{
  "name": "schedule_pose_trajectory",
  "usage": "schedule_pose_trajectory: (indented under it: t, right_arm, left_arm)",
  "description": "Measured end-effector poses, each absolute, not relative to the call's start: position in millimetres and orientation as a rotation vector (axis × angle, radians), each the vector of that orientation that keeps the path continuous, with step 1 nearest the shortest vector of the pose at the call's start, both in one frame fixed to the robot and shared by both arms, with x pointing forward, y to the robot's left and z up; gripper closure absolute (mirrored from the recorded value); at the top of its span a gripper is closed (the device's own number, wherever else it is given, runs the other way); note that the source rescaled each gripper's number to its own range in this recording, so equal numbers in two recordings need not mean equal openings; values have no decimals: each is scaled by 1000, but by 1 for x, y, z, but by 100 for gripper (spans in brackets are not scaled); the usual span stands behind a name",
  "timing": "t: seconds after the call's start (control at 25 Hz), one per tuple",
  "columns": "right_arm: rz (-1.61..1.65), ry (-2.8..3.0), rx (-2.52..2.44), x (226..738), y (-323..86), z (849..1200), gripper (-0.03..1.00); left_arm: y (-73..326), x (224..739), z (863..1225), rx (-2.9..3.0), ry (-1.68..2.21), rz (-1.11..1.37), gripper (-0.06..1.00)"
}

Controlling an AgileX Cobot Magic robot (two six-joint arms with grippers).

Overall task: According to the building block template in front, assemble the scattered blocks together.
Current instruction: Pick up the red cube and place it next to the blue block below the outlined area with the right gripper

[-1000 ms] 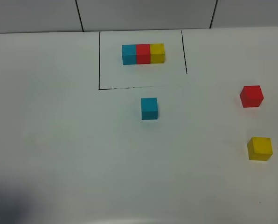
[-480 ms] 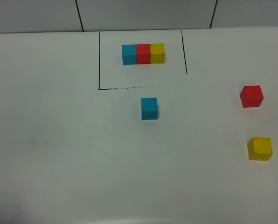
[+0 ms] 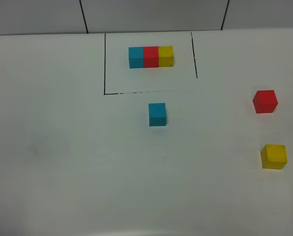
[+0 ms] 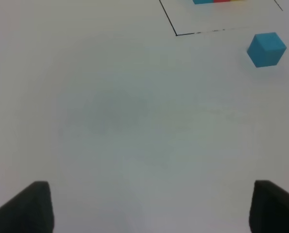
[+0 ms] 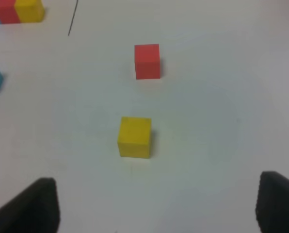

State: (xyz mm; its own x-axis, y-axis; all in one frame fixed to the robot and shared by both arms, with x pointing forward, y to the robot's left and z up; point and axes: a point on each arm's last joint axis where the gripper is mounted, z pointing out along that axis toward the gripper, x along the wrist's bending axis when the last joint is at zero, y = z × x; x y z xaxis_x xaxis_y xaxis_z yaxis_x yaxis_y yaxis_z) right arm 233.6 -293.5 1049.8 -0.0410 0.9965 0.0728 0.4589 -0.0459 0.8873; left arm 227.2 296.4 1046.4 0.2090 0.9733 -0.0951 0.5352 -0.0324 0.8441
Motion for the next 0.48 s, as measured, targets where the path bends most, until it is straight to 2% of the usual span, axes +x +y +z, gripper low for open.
schedule_pose_trajectory:
  t: [0.2, 0.48]
  right_arm:
    - [1035, 1569, 1574, 234, -294, 1050, 30]
    - [1035, 1569, 1573, 234, -294, 1050, 30]
  left_arm:
    - [296, 227, 1046, 1680, 1433, 687, 32]
    - [296, 227, 1046, 1655, 1470, 709, 53]
